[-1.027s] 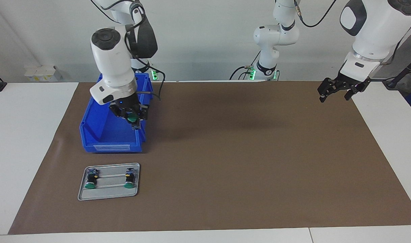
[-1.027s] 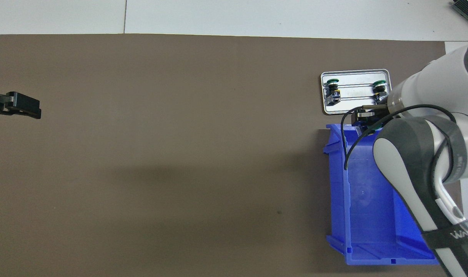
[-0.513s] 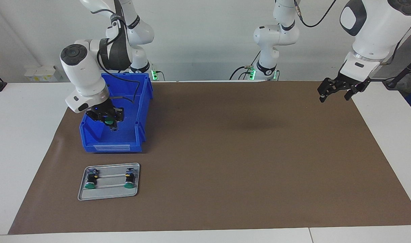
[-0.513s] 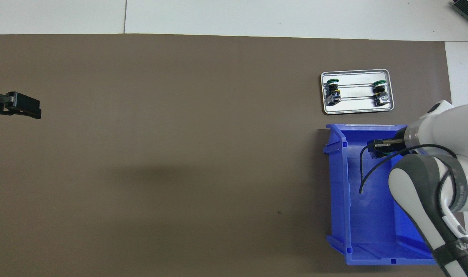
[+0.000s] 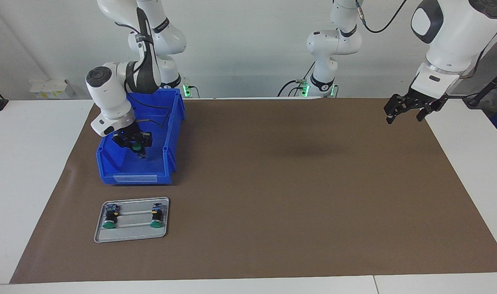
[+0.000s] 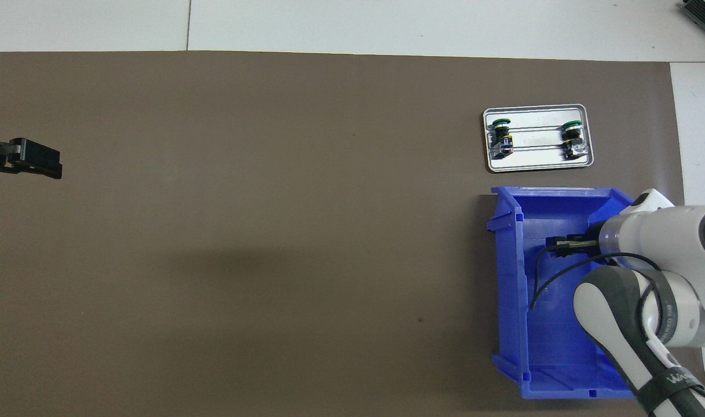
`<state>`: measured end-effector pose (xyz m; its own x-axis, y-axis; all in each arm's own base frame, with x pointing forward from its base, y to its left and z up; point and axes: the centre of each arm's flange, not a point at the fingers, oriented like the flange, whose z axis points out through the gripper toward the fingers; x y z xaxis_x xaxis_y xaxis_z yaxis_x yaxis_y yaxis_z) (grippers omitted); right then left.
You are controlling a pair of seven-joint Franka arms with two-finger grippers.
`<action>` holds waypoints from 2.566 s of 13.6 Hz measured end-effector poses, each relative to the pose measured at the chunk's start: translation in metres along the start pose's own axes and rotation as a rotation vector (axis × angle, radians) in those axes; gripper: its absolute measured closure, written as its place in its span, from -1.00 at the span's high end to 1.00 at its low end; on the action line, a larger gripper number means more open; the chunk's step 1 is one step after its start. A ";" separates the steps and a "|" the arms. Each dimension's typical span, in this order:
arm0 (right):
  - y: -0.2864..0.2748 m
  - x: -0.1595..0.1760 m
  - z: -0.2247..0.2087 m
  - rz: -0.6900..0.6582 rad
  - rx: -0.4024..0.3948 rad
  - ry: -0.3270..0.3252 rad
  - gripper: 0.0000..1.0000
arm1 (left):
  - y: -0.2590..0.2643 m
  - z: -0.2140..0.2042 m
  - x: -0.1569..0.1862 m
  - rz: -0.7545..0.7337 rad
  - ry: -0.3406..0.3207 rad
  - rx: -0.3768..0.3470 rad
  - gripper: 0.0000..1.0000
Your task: Place and press button with both arms
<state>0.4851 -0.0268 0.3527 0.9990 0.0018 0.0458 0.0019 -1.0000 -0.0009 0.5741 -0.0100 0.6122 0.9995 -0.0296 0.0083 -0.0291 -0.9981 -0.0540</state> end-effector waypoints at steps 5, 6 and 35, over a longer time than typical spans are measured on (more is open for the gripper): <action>-0.001 -0.002 0.015 0.005 0.000 0.011 -0.32 | 0.000 0.000 0.000 0.000 0.000 0.000 1.00; -0.001 -0.002 0.016 0.005 0.000 0.008 -0.19 | 0.000 0.000 0.000 0.000 0.000 0.000 1.00; 0.001 0.052 -0.291 0.121 -0.041 -0.063 1.00 | 0.000 0.000 0.000 0.000 0.000 0.000 1.00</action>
<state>0.5233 -0.0280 0.6457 0.9926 -0.1204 -0.0154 -0.1197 -0.9921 0.0382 0.5741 -0.0100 0.6123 0.9995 -0.0296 0.0084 -0.0291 -0.9981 -0.0540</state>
